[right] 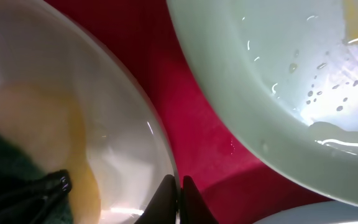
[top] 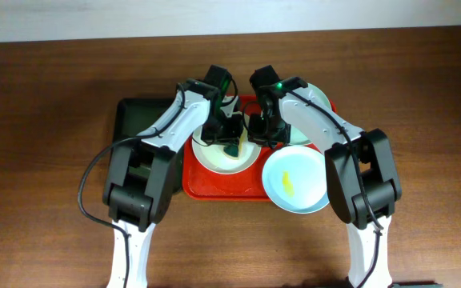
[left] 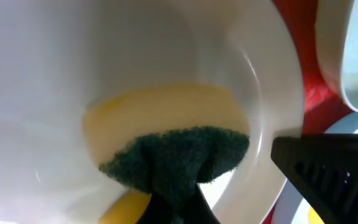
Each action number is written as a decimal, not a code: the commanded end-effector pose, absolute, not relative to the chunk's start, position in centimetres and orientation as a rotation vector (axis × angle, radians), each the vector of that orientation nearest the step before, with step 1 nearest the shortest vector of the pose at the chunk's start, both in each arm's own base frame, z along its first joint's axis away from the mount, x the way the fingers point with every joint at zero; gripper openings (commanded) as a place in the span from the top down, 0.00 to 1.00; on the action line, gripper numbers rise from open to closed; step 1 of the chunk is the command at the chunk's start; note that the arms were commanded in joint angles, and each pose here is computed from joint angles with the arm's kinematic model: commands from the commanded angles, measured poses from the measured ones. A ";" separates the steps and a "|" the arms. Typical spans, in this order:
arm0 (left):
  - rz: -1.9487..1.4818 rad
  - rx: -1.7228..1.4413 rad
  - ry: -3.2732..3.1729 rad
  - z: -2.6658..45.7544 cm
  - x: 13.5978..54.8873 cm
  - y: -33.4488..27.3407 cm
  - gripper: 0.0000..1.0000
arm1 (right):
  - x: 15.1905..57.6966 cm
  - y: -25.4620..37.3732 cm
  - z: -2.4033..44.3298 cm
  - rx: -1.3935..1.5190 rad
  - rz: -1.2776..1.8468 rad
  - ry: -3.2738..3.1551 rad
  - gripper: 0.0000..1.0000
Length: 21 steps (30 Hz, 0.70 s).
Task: Clean dirty plates on tray and stack at the side
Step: 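Scrub the white plate surface with the sponge in the left gripper, then return the sponge to the black tray and release it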
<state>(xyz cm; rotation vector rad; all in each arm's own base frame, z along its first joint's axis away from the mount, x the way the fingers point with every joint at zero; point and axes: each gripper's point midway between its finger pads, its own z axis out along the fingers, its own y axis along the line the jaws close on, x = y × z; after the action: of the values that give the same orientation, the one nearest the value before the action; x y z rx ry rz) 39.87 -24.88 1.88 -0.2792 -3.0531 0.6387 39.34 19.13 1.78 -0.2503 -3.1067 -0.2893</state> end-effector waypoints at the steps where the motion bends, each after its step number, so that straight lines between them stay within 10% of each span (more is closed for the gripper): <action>1: 0.544 -0.294 -3.182 6.0 42.4 -22.5 1.00 | 39.6 20.0 2.3 -0.236 -0.319 -3.119 0.96; 9: 0.413 -0.174 -3.379 13.8 44.1 -16.8 1.00 | 39.6 20.0 2.3 -0.236 -0.319 -3.119 0.96; 21: -0.263 0.117 -3.288 11.9 42.7 -4.1 1.00 | 39.6 19.9 2.3 -0.236 -0.309 -3.124 0.96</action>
<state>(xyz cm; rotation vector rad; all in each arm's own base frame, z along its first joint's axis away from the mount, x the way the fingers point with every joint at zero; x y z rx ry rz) 42.53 -7.11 12.64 0.0795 -3.3095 -0.1046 39.35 19.31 1.81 -0.2476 -3.1056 -0.3012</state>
